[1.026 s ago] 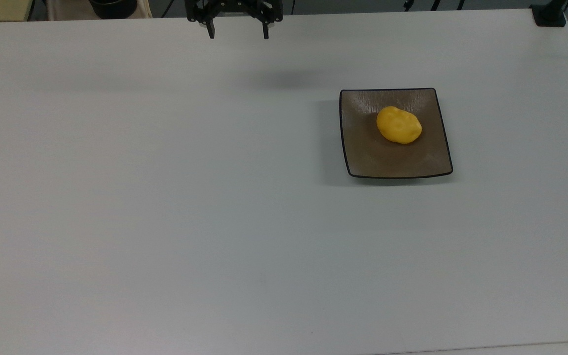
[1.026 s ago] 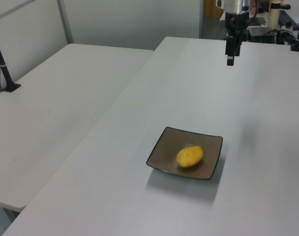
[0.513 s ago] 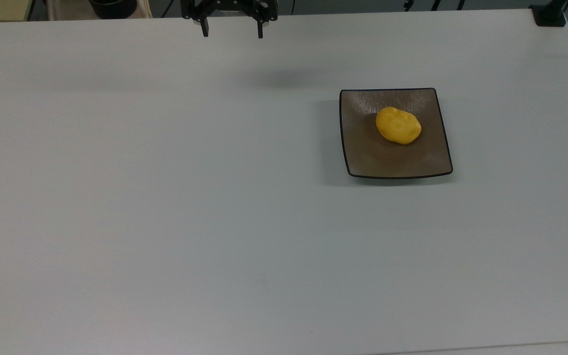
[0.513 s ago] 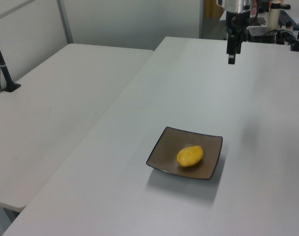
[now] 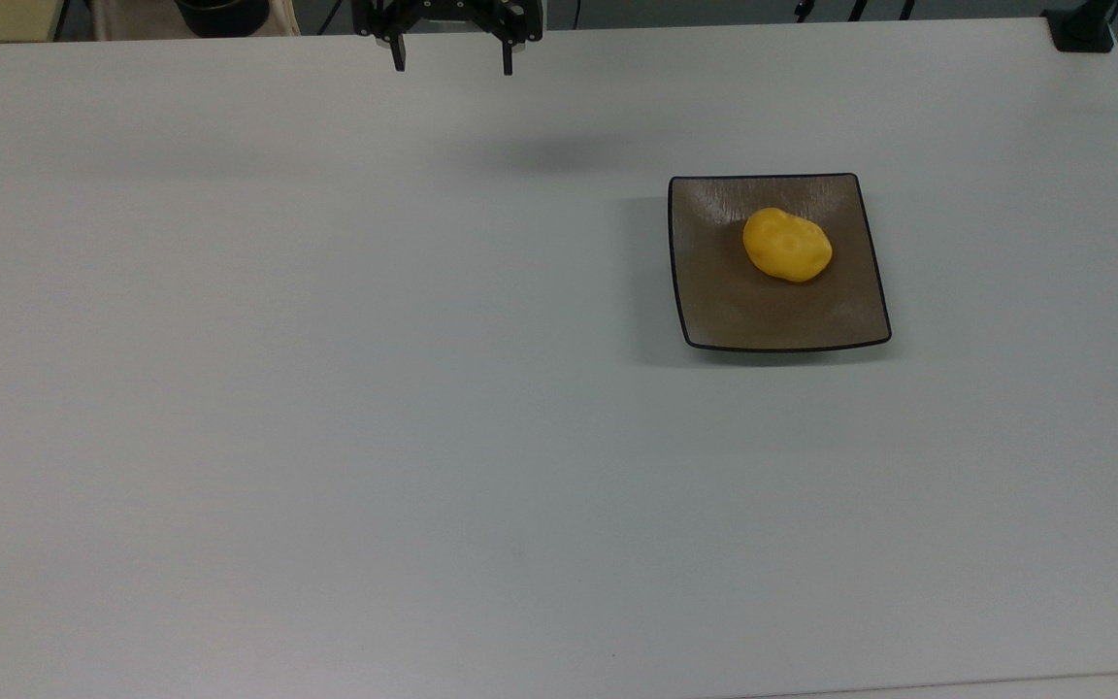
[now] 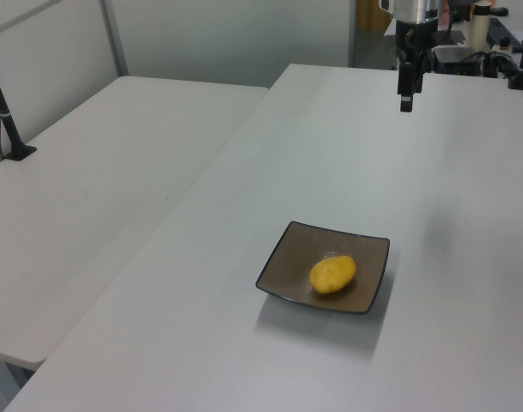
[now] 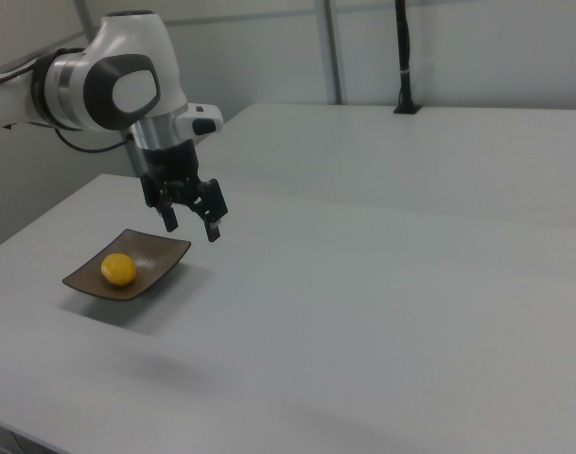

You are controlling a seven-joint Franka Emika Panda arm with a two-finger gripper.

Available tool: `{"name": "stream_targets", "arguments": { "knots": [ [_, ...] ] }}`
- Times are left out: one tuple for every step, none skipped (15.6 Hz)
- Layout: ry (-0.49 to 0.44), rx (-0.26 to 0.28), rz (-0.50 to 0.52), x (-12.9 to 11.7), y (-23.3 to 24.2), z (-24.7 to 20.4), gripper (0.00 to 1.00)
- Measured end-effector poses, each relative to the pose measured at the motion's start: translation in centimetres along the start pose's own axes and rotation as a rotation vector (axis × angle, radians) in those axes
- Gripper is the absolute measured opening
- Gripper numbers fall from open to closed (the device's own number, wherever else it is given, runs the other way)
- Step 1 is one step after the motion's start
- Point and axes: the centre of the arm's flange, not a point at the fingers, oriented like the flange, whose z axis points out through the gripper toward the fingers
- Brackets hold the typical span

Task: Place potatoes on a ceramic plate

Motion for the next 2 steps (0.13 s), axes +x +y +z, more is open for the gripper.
{"name": "stream_targets", "arguments": {
  "knots": [
    [0.0, 0.0, 0.0, 0.0, 0.0, 0.0, 1.0],
    [0.0, 0.0, 0.0, -0.01, 0.0, 0.01, 1.0]
  ]
}}
